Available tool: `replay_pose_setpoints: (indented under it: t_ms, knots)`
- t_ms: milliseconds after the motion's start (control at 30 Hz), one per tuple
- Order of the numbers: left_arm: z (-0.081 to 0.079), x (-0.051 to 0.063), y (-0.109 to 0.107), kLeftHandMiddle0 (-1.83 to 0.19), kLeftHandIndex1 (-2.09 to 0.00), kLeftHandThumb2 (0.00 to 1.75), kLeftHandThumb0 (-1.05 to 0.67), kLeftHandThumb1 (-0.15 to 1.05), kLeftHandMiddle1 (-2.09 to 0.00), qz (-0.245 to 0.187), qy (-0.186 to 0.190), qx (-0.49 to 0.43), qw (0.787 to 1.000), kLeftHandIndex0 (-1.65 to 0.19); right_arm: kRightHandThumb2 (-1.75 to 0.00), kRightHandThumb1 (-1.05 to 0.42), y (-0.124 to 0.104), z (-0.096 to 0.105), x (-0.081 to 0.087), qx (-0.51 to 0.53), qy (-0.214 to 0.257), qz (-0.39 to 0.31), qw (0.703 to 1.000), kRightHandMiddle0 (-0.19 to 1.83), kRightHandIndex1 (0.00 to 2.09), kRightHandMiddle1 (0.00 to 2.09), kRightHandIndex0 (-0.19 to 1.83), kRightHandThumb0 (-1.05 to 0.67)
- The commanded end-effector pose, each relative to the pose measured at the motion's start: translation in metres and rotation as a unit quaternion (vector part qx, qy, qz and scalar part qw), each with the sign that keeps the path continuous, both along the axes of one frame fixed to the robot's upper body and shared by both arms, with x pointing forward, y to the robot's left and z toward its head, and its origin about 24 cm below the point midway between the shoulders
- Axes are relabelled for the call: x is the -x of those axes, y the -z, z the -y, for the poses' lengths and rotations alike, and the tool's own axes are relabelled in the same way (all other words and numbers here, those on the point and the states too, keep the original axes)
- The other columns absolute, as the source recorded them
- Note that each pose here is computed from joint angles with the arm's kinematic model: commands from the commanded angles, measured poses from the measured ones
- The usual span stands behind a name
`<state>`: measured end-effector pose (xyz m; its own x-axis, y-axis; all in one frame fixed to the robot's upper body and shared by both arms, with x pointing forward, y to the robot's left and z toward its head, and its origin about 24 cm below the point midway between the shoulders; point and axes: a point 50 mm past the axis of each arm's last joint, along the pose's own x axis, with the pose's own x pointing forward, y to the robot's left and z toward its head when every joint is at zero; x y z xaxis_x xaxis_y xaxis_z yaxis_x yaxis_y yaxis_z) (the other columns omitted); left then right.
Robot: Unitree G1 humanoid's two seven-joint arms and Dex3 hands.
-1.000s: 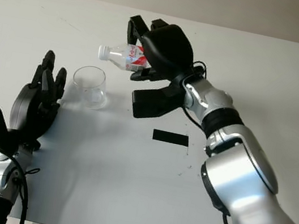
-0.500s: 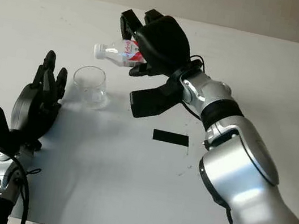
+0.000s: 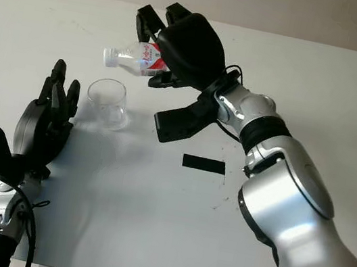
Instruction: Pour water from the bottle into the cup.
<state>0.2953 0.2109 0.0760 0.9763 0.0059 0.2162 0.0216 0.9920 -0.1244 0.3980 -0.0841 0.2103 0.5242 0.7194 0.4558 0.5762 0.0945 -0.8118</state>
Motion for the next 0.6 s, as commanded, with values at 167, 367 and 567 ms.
replay_pose_setpoints:
  t_ms: [167, 367, 567]
  knots:
    - [0.0018, 0.0007, 0.0018, 0.11, -0.05, 0.75, -0.8, 1.05, -0.05, 0.0, 0.002, 0.002, 1.0, 0.17, -0.17, -1.04, -0.019, 0.0001, 0.0042, 0.034, -0.042, 0.067, 0.996, 0.77, 2.09, 2.09, 1.15, -0.32]
    - [0.0009, 0.0006, 0.0022, 0.11, -0.05, 0.75, -0.8, 1.05, -0.06, 0.001, 0.003, 0.002, 1.0, 0.17, -0.11, -1.05, -0.0209, 0.0007, 0.0062, 0.074, -0.061, 0.092, 0.991, 0.7, 2.09, 2.09, 1.15, -0.37]
    - [0.0009, 0.0004, 0.0022, 0.11, -0.05, 0.75, -0.79, 1.05, -0.05, 0.001, 0.003, 0.002, 1.0, 0.18, -0.1, -1.04, -0.0208, 0.0009, 0.007, 0.113, -0.071, 0.102, 0.986, 0.64, 2.09, 2.09, 1.13, -0.38]
